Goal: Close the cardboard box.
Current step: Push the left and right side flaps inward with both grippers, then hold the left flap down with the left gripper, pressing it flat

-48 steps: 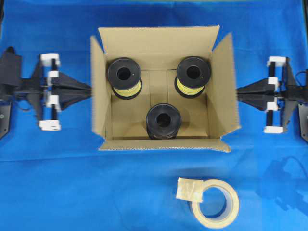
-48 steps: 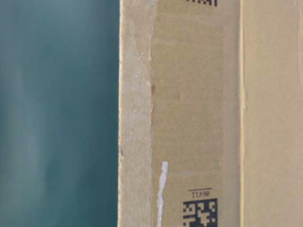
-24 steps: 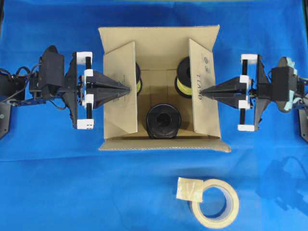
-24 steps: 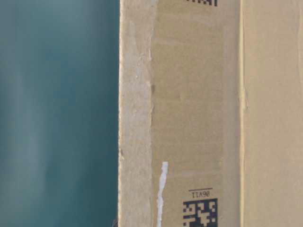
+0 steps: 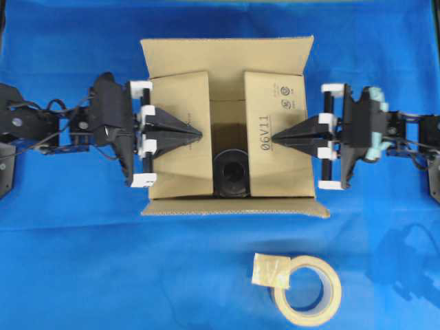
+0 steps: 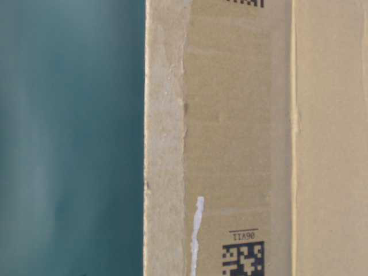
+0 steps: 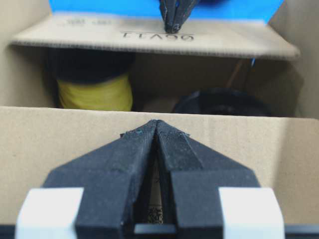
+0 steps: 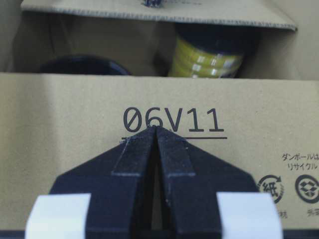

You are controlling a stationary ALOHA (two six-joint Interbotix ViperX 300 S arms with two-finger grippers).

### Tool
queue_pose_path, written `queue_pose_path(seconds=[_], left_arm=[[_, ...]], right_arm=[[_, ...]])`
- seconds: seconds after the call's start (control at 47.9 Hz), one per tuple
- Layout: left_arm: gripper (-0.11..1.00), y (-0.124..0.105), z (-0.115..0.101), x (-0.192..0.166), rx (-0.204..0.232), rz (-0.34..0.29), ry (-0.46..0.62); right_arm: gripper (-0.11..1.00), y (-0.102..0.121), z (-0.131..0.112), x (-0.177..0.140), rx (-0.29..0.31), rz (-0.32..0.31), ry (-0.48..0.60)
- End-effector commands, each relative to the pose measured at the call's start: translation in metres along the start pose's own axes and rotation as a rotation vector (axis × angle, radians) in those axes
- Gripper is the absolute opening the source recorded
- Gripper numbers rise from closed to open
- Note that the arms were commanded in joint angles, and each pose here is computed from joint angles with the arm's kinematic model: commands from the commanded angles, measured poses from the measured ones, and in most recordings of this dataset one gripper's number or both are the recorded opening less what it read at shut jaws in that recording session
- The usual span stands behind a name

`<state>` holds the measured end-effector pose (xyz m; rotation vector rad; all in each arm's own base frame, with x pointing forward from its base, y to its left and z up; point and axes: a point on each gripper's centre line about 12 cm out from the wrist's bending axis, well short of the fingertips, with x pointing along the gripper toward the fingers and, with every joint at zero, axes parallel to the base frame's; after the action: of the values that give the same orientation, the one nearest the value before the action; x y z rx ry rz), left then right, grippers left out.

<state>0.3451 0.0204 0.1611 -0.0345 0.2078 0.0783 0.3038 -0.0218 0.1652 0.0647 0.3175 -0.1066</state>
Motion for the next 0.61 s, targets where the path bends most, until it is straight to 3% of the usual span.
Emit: queue_pose_path(seconds=[0.0,0.313,0.585], left_arm=[[0.00,0.000,0.002,0.008,-0.006,0.002,0.002],[0.00,0.009,0.012,0.031,-0.002,0.027,0.007],[0.00,0.038,0.034,0.058,0.019,0.097,-0.039]], right_arm=[[0.00,0.000,0.004,0.007,0.005,-0.002,-0.003],[0.00,0.000,0.007,0.008,0.007,-0.004,-0.011],[0.00,0.000,0.007,0.008,0.007,-0.004,-0.012]])
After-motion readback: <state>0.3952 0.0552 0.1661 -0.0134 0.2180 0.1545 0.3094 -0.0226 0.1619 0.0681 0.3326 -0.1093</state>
